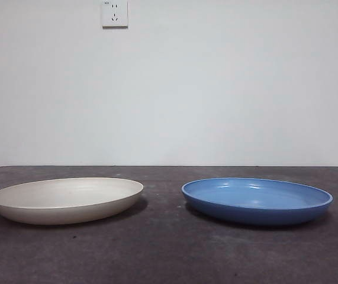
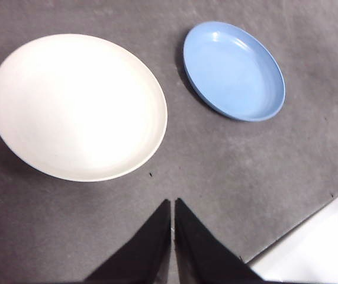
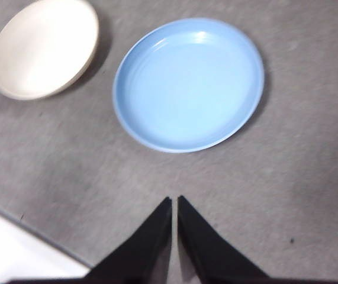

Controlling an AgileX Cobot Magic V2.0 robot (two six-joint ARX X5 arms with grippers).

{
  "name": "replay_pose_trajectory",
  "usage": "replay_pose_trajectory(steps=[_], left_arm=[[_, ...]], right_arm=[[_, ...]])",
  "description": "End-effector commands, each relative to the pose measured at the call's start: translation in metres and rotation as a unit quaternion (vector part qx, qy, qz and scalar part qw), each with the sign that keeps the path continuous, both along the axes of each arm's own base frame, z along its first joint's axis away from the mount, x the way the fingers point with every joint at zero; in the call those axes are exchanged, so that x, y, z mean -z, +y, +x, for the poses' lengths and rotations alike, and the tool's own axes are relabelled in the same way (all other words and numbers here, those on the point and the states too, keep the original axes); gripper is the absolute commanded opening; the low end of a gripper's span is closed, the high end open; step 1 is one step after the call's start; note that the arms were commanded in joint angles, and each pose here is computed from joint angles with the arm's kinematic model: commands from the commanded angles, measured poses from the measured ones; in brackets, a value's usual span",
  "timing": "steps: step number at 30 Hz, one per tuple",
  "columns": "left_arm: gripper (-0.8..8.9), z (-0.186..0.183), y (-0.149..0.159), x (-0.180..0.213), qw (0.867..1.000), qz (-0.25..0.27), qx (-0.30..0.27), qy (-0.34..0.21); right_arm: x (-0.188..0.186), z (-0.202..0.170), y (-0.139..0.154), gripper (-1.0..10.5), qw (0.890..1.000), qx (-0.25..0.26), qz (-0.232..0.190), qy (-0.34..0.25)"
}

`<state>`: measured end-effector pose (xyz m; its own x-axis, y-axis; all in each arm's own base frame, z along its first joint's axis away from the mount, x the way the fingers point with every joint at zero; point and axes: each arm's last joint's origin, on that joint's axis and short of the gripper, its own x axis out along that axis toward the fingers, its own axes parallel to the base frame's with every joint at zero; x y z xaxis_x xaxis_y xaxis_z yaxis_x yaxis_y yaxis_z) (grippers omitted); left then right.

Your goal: Pick up the white plate, put it on the blue plate, put it on desk

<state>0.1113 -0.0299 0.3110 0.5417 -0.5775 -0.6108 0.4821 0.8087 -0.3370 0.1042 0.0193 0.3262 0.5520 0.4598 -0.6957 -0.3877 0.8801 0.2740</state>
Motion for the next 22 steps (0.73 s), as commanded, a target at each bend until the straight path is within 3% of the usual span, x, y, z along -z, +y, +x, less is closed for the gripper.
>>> replay_pose_trajectory(steps=[1, 5, 8, 10, 12, 14, 22], left_arm=[[0.10, 0.0006, -0.0010, -0.0057, 1.000, 0.005, 0.012, -0.019], [0.15, 0.0007, -0.0011, -0.0059, 1.000, 0.005, 0.012, -0.020], [1.22, 0.0007, -0.0011, -0.0059, 1.000, 0.005, 0.012, -0.020], [2.43, 0.0008, -0.0011, -0.0058, 1.000, 0.004, 0.011, -0.019], [3.69, 0.0008, -0.0011, -0.0059, 1.000, 0.004, 0.011, -0.019], [4.27, 0.0008, -0.0011, -0.0059, 1.000, 0.004, 0.011, -0.019], [4.46, 0.0016, -0.0011, -0.0064, 1.000, 0.001, 0.005, -0.019]], right_arm=[[-0.0059, -0.0004, 0.0018, 0.1, 1.000, -0.017, -0.002, -0.014], [-0.0060, -0.0008, 0.0026, 0.1, 1.000, -0.021, 0.000, -0.014], [-0.0060, -0.0006, 0.0026, 0.2, 1.000, -0.019, 0.002, -0.013], [-0.0060, -0.0006, 0.0026, 1.3, 1.000, -0.015, 0.004, -0.011], [-0.0060, -0.0006, 0.0026, 3.5, 1.000, -0.009, 0.009, -0.007], [-0.0060, -0.0006, 0.0026, 4.3, 1.000, -0.009, 0.009, -0.007], [-0.0060, -0.0006, 0.0026, 4.3, 1.000, -0.009, 0.009, -0.006]])
